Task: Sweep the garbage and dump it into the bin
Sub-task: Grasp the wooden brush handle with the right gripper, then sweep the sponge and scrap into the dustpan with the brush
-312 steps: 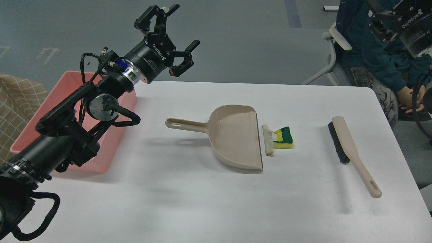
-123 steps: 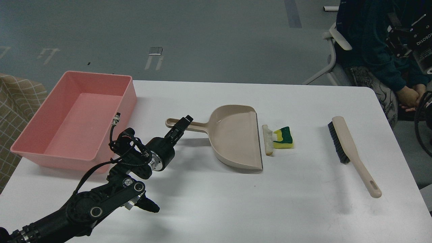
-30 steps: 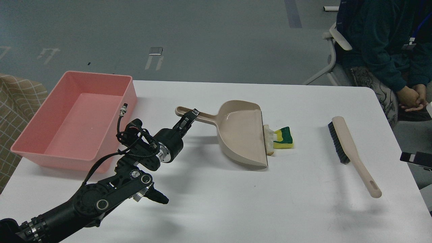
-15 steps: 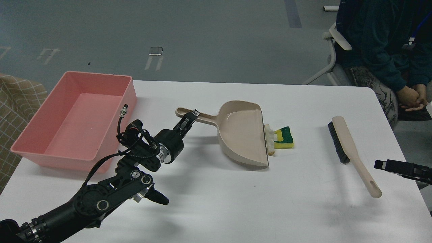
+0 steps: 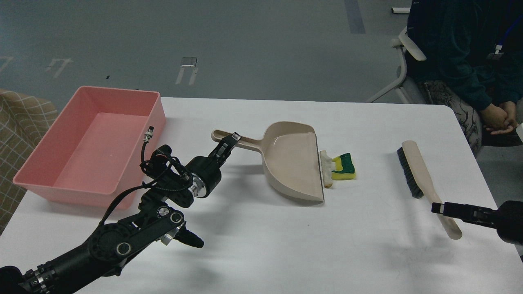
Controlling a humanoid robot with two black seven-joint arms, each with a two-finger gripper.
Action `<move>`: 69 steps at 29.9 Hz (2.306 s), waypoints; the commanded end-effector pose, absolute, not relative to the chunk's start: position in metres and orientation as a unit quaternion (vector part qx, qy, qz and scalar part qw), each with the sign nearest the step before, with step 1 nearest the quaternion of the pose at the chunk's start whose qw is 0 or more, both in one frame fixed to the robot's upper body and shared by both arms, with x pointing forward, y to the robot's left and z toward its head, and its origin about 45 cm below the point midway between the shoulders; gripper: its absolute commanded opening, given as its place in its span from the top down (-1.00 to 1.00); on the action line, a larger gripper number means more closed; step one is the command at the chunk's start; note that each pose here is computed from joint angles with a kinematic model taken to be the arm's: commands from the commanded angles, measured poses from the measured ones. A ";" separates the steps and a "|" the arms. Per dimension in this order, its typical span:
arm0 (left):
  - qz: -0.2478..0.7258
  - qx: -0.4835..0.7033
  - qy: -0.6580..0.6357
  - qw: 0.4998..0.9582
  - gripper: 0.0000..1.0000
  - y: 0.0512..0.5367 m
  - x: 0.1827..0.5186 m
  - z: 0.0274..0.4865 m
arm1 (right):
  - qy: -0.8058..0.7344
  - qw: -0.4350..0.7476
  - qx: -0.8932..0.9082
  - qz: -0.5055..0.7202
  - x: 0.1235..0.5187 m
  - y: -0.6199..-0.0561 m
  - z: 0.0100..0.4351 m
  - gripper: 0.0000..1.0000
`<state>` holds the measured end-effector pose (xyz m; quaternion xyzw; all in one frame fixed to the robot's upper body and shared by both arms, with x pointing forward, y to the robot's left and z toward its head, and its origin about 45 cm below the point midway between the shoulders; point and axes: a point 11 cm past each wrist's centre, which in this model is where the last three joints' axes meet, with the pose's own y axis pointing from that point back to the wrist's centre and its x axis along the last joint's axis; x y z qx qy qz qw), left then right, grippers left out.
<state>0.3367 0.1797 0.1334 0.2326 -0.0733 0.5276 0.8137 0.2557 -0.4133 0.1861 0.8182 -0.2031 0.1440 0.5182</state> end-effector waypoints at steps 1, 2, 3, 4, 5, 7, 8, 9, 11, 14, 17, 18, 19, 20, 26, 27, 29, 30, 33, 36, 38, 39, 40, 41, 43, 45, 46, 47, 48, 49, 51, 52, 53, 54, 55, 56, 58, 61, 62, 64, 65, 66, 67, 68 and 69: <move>0.528 0.233 -0.073 0.813 1.00 0.180 0.337 0.133 | -0.201 0.516 0.820 0.143 0.255 -0.411 0.184 -0.57; 0.528 0.232 -0.073 0.814 1.00 0.180 0.337 0.133 | -0.201 0.515 0.821 0.143 0.255 -0.410 0.183 -0.56; 0.528 0.233 -0.072 0.814 1.00 0.180 0.336 0.133 | -0.200 0.516 0.821 0.143 0.255 -0.410 0.183 -0.54; 0.528 0.232 -0.073 0.814 1.00 0.180 0.336 0.133 | -0.199 0.516 0.821 0.143 0.255 -0.410 0.183 -0.51; 0.528 0.233 -0.072 0.814 1.00 0.180 0.336 0.133 | -0.199 0.516 0.821 0.143 0.255 -0.410 0.183 -0.48; 0.528 0.232 -0.073 0.814 1.00 0.180 0.336 0.133 | -0.198 0.515 0.822 0.142 0.254 -0.409 0.182 -0.34; 0.528 0.232 -0.073 0.814 1.00 0.180 0.336 0.133 | -0.198 0.515 0.822 0.142 0.254 -0.409 0.182 -0.34; 0.528 0.232 -0.073 0.814 1.00 0.180 0.336 0.133 | -0.198 0.515 0.822 0.142 0.254 -0.409 0.183 -0.33; 0.528 0.232 -0.073 0.814 1.00 0.180 0.336 0.133 | -0.198 0.514 0.822 0.142 0.254 -0.409 0.183 -0.31; 0.527 0.232 -0.073 0.814 1.00 0.180 0.336 0.133 | -0.197 0.516 0.822 0.141 0.253 -0.410 0.182 -0.26; 0.527 0.231 -0.073 0.815 1.00 0.180 0.336 0.134 | -0.197 0.515 0.822 0.142 0.253 -0.409 0.182 -0.26; 0.527 0.231 -0.073 0.815 1.00 0.180 0.336 0.134 | -0.197 0.515 0.822 0.142 0.253 -0.409 0.182 -0.26; 0.527 0.231 -0.074 0.815 1.00 0.179 0.336 0.134 | -0.197 0.515 0.822 0.141 0.253 -0.409 0.181 -0.26; 0.527 0.231 -0.073 0.815 1.00 0.180 0.335 0.134 | -0.196 0.516 0.822 0.141 0.252 -0.409 0.181 -0.26; 0.527 0.232 -0.072 0.814 1.00 0.181 0.334 0.132 | -0.195 0.517 0.822 0.138 0.250 -0.411 0.180 -0.16; 0.527 0.232 -0.072 0.815 1.00 0.180 0.334 0.132 | -0.195 0.518 0.822 0.139 0.250 -0.411 0.180 -0.12; 0.527 0.232 -0.072 0.815 1.00 0.180 0.334 0.132 | -0.191 0.520 0.820 0.141 0.249 -0.411 0.179 -0.08; 0.527 0.231 -0.072 0.815 1.00 0.180 0.334 0.133 | -0.190 0.520 0.820 0.142 0.249 -0.411 0.179 -0.06; 0.527 0.231 -0.072 0.815 1.00 0.180 0.334 0.133 | -0.189 0.521 0.820 0.143 0.249 -0.411 0.179 0.00; 0.527 0.230 -0.073 0.815 1.00 0.180 0.334 0.133 | -0.195 0.521 0.818 0.148 0.250 -0.412 0.179 0.03; 0.527 0.230 -0.073 0.815 1.00 0.180 0.334 0.133 | -0.196 0.521 0.817 0.149 0.250 -0.412 0.178 0.07; 0.527 0.230 -0.073 0.815 1.00 0.180 0.334 0.133 | -0.196 0.522 0.817 0.149 0.250 -0.412 0.178 0.08; 0.527 0.230 -0.073 0.815 1.00 0.180 0.334 0.133 | -0.196 0.522 0.817 0.147 0.248 -0.412 0.177 0.10; 0.527 0.230 -0.073 0.815 1.00 0.180 0.334 0.133 | -0.196 0.523 0.817 0.145 0.247 -0.413 0.177 0.18; 0.527 0.230 -0.073 0.815 1.00 0.180 0.334 0.133 | -0.195 0.523 0.817 0.143 0.245 -0.413 0.176 0.28; 0.527 0.230 -0.072 0.815 1.00 0.179 0.334 0.133 | -0.196 0.524 0.817 0.142 0.245 -0.415 0.176 0.40; 0.527 0.230 -0.072 0.815 1.00 0.179 0.334 0.133 | -0.195 0.525 0.817 0.140 0.243 -0.415 0.175 0.46; 0.527 0.230 -0.072 0.815 1.00 0.179 0.334 0.133 | -0.195 0.525 0.817 0.140 0.243 -0.415 0.176 0.55; 0.527 0.230 -0.072 0.815 1.00 0.179 0.334 0.133 | -0.195 0.525 0.817 0.140 0.243 -0.415 0.176 0.62; 0.527 0.230 -0.072 0.815 1.00 0.179 0.334 0.133 | -0.195 0.525 0.816 0.140 0.243 -0.415 0.176 0.75; 0.527 0.229 -0.072 0.815 1.00 0.178 0.334 0.133 | -0.195 0.526 0.816 0.140 0.243 -0.415 0.176 0.88; 0.527 0.229 -0.072 0.816 1.00 0.178 0.334 0.133 | -0.195 0.527 0.815 0.140 0.243 -0.416 0.176 0.97; 0.527 0.229 -0.072 0.815 1.00 0.178 0.334 0.133 | -0.195 0.527 0.815 0.140 0.243 -0.416 0.176 1.00; 0.527 0.229 -0.072 0.816 1.00 0.178 0.334 0.133 | -0.195 0.527 0.815 0.141 0.243 -0.416 0.177 1.00; 0.527 0.229 -0.072 0.816 1.00 0.178 0.334 0.133 | -0.196 0.528 0.814 0.142 0.243 -0.417 0.177 1.00; 0.526 0.228 -0.072 0.816 1.00 0.178 0.334 0.134 | -0.196 0.528 0.814 0.142 0.243 -0.417 0.177 1.00; 0.525 0.225 -0.073 0.817 1.00 0.176 0.334 0.135 | -0.199 0.529 0.812 0.145 0.246 -0.419 0.181 1.00; 0.525 0.224 -0.072 0.818 1.00 0.175 0.334 0.136 | -0.204 0.526 0.811 0.157 0.252 -0.418 0.189 1.00; 0.525 0.224 -0.072 0.818 1.00 0.175 0.334 0.136 | -0.205 0.526 0.810 0.159 0.253 -0.418 0.190 1.00; 0.524 0.226 -0.073 0.818 1.00 0.175 0.333 0.135 | -0.206 0.522 0.811 0.167 0.258 -0.414 0.194 1.00; 0.524 0.227 -0.073 0.818 1.00 0.176 0.333 0.135 | -0.205 0.520 0.812 0.168 0.259 -0.412 0.194 1.00; 0.524 0.228 -0.074 0.818 1.00 0.177 0.333 0.135 | -0.203 0.520 0.813 0.168 0.259 -0.409 0.194 1.00; 0.523 0.229 -0.074 0.818 1.00 0.177 0.332 0.134 | -0.200 0.519 0.815 0.165 0.258 -0.407 0.193 1.00; 0.523 0.229 -0.075 0.817 1.00 0.178 0.332 0.134 | -0.197 0.517 0.816 0.164 0.257 -0.405 0.192 1.00; 0.523 0.229 -0.076 0.817 1.00 0.178 0.332 0.134 | -0.195 0.517 0.817 0.164 0.257 -0.404 0.191 1.00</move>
